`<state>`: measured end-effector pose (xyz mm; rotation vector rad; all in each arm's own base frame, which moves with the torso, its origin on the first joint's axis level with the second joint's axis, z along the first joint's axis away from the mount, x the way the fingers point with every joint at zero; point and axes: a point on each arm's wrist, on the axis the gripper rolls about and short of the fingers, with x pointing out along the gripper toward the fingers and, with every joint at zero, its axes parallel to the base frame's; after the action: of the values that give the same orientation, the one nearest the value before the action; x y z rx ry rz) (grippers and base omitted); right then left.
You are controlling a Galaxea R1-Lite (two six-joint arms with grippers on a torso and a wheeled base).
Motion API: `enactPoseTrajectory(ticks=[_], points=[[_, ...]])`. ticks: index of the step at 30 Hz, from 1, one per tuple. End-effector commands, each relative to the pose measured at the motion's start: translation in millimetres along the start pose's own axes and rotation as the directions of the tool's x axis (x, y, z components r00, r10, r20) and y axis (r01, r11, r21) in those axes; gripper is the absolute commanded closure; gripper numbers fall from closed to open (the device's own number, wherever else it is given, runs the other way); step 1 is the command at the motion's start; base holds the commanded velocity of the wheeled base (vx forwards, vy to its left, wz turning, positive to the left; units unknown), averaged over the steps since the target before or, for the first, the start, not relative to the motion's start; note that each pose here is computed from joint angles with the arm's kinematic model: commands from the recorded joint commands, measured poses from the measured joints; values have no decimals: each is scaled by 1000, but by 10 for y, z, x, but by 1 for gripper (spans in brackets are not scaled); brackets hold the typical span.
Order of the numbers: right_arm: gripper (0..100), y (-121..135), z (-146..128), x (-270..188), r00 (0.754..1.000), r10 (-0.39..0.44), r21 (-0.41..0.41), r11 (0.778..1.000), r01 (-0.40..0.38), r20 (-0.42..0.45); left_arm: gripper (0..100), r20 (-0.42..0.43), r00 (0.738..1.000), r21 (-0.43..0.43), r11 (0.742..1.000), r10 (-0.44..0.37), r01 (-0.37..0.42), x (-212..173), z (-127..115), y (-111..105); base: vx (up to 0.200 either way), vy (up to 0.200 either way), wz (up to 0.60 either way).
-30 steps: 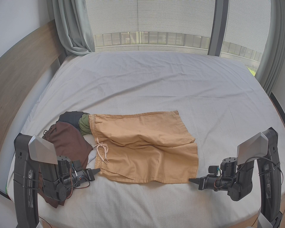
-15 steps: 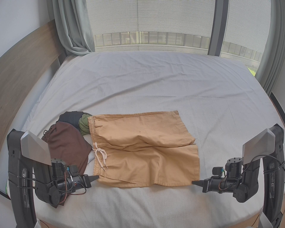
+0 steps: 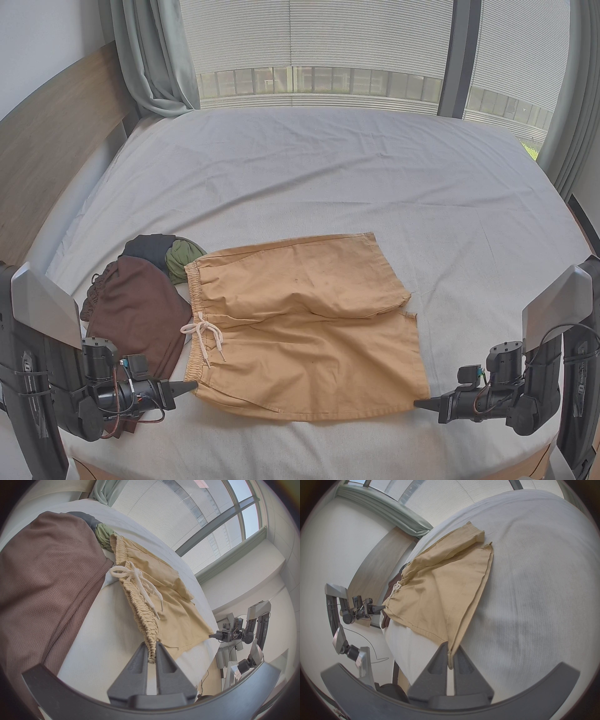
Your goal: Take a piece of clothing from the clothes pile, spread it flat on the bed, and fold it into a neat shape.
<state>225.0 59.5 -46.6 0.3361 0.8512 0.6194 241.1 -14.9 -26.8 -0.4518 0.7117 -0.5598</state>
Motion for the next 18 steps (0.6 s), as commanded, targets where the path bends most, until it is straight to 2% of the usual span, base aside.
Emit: enactPoseTrajectory(ticks=[1,2,6,13,18], points=[[100,1,-51,-37,1000,-7,4,1000,7,-21,100,4,1000,-11,1000,7,-7,-55,-3,12,0,0,0],[100,2,-107,-62,999,-4,-13,1000,3,-48,100,-12,1000,-29,999,23,-23,-115,-61,51,0,0,0],[100,-10,-165,-64,997,10,0,1000,-10,-78,100,-68,998,-6,1000,7,-7,-162,-195,77,0,0,0],[100,2,-222,-104,994,6,-21,1000,-9,-105,100,-115,993,-33,999,12,-16,-216,-320,113,0,0,0],[100,-6,-238,-120,994,2,-32,999,-5,-110,100,-131,991,-22,1000,7,-10,-219,-365,150,0,0,0]])
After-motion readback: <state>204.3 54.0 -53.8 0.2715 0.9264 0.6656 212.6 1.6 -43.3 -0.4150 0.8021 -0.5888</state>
